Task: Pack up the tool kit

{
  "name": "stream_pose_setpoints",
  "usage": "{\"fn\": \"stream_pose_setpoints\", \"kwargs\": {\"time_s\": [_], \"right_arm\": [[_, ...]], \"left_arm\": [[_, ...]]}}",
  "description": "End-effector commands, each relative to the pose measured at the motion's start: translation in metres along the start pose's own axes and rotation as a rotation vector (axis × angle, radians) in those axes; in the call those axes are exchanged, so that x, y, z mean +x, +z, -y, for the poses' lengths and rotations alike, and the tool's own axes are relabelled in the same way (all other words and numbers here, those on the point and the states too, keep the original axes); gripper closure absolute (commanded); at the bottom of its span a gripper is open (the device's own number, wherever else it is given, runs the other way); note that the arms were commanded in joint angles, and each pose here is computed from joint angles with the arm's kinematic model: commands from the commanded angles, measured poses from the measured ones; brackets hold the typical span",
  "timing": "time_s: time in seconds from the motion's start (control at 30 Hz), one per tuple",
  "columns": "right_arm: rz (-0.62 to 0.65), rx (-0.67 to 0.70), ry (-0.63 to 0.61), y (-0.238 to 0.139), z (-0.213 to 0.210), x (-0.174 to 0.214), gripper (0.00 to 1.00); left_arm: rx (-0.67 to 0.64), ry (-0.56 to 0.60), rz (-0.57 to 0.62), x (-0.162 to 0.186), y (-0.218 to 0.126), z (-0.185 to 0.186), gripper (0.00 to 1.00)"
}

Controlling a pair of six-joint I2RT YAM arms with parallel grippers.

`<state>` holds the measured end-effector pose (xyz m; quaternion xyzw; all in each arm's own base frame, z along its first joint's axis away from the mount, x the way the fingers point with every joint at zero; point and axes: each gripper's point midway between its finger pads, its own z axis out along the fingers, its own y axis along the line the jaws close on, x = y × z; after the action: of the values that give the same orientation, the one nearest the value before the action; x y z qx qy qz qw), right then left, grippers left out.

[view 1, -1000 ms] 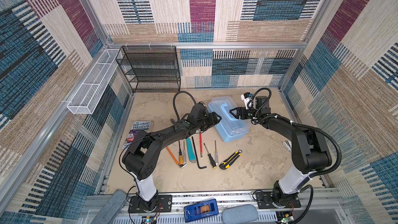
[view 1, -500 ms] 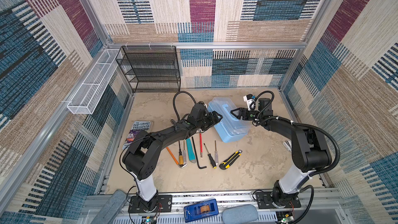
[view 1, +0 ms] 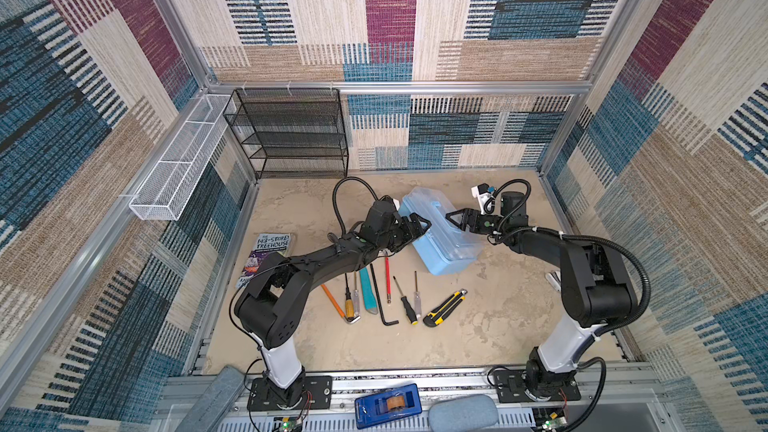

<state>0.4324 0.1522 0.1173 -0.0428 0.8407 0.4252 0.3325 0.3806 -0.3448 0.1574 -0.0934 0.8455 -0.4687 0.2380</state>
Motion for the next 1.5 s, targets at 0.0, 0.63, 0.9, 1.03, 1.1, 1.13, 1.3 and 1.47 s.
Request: {"fn": "stream_pose_setpoints", "kwargs": {"time_s": [0.0, 0.63, 0.9, 1.03, 1.1, 1.13, 1.3, 1.47], "right_arm": [[-0.130, 0.090, 0.109, 0.003, 0.026, 0.044, 0.28], [-0.143, 0.059, 0.128, 0.007, 0.028, 0.048, 0.28], [-0.143, 0.051, 0.141, 0.008, 0.028, 0.048, 0.28], [-0.141, 0.043, 0.150, 0.008, 0.027, 0.048, 0.28], [-0.141, 0.043, 0.153, 0.008, 0.027, 0.048, 0.28], [-0.140, 0.044, 0.155, 0.008, 0.027, 0.048, 0.28], [-0.146, 0.030, 0.176, 0.011, 0.027, 0.049, 0.28], [-0.155, 0.022, 0.191, 0.012, 0.027, 0.051, 0.29]], "left_arm": [[0.051, -0.005, 0.013, -0.002, -0.002, 0.011, 0.08], [0.121, -0.037, 0.009, -0.002, 0.002, 0.020, 0.00], [0.145, -0.068, 0.006, 0.002, 0.007, 0.018, 0.00], [0.147, -0.074, -0.007, 0.007, 0.011, 0.018, 0.00], [0.151, -0.078, -0.006, 0.008, 0.011, 0.018, 0.00], [0.154, -0.082, -0.007, 0.008, 0.011, 0.018, 0.00], [0.173, -0.100, -0.006, 0.012, 0.011, 0.017, 0.00], [0.217, -0.120, 0.007, 0.012, 0.009, 0.023, 0.00]]}}
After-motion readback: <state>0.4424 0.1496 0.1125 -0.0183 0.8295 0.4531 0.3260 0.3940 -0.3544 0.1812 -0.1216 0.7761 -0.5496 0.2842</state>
